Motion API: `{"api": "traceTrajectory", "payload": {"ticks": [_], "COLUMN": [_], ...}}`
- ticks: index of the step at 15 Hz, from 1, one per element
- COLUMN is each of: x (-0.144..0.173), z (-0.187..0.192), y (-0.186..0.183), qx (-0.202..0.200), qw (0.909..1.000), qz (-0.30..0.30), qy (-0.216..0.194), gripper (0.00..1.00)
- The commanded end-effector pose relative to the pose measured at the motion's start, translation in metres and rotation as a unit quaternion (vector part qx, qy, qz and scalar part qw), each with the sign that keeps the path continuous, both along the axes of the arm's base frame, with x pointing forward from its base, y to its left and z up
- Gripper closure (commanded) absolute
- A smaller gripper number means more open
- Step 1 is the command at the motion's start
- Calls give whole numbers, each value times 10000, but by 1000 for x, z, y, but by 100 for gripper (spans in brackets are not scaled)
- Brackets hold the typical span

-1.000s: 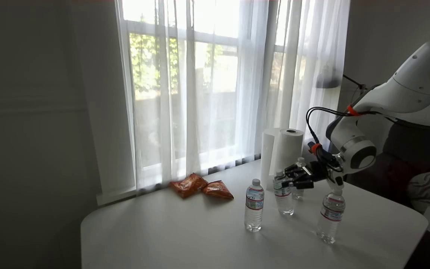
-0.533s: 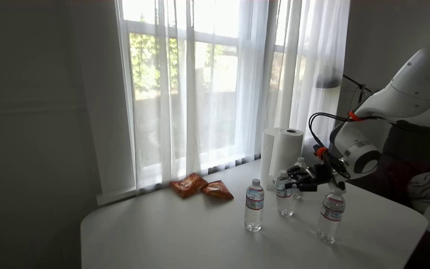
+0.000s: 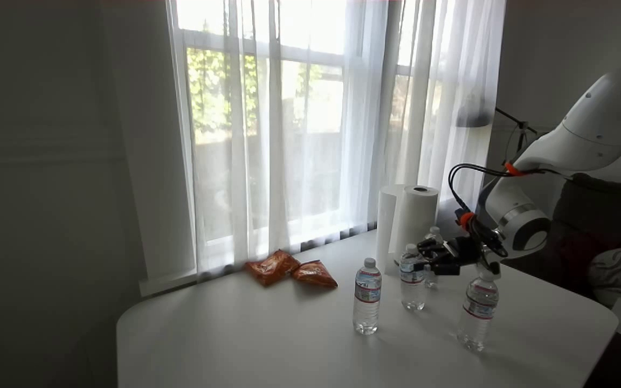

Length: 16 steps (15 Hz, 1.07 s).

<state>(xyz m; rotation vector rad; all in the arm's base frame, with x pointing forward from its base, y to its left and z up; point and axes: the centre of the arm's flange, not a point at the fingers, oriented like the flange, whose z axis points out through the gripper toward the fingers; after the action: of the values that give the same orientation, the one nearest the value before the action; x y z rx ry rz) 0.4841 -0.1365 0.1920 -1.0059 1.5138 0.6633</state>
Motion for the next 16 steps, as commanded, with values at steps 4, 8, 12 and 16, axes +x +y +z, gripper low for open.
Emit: {"api": "traceTrajectory", "payload": {"ticks": [4,8,12,16], "x": [1,-2,1,6], "z": [-7,6,30,43], "y": [-18,-29,-31,-26], "qx": [-58,-268,-470,-514], "qw": [9998,9992,9985,9974], "qz": [-162,-273,-166,105], "qy": [55,152,219,499], "gripper": [1,0,0,0]}}
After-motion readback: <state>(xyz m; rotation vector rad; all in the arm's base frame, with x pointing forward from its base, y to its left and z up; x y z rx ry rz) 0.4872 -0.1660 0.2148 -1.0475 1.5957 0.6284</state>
